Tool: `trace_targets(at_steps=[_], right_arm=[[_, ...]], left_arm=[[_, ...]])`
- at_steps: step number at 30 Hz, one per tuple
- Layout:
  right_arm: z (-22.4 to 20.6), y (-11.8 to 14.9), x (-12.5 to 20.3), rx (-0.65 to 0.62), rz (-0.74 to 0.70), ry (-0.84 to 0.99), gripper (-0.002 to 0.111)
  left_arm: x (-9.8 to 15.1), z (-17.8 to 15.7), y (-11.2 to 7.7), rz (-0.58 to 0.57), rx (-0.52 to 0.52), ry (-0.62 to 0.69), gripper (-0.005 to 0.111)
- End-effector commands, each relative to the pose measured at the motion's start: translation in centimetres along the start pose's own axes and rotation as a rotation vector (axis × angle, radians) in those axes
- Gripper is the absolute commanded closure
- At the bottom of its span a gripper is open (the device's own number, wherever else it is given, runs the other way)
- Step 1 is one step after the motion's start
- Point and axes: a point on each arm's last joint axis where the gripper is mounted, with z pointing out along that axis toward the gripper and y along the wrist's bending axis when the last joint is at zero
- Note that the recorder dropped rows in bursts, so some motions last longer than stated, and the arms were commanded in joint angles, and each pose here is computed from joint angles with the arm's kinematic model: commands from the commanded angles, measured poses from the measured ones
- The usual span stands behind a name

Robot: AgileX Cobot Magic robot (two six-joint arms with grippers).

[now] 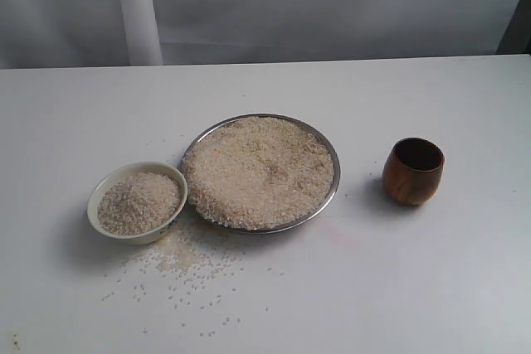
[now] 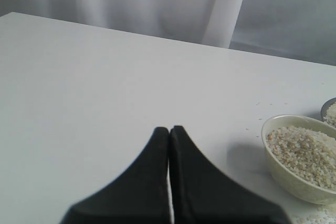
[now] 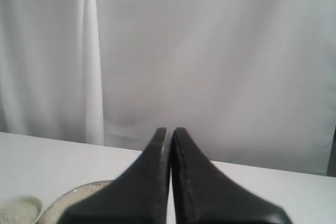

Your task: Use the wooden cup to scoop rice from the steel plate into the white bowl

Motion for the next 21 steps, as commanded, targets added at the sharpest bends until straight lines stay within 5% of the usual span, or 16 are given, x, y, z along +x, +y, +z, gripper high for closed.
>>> trace_targets(at_steps=[1,21], right_arm=[[-1.00,0.32,-0.08,-0.028,0.041,-0.034,0.108],[-1.06,0.23,-0.05,-0.017,0.012,-0.034,0.108]], left_arm=[[-0.17,-0.05,-0.07,-0.006,0.009,-0.010,0.107],[-0.17,-0.05,-0.07,-0.006,0.009,-0.010,0.107]])
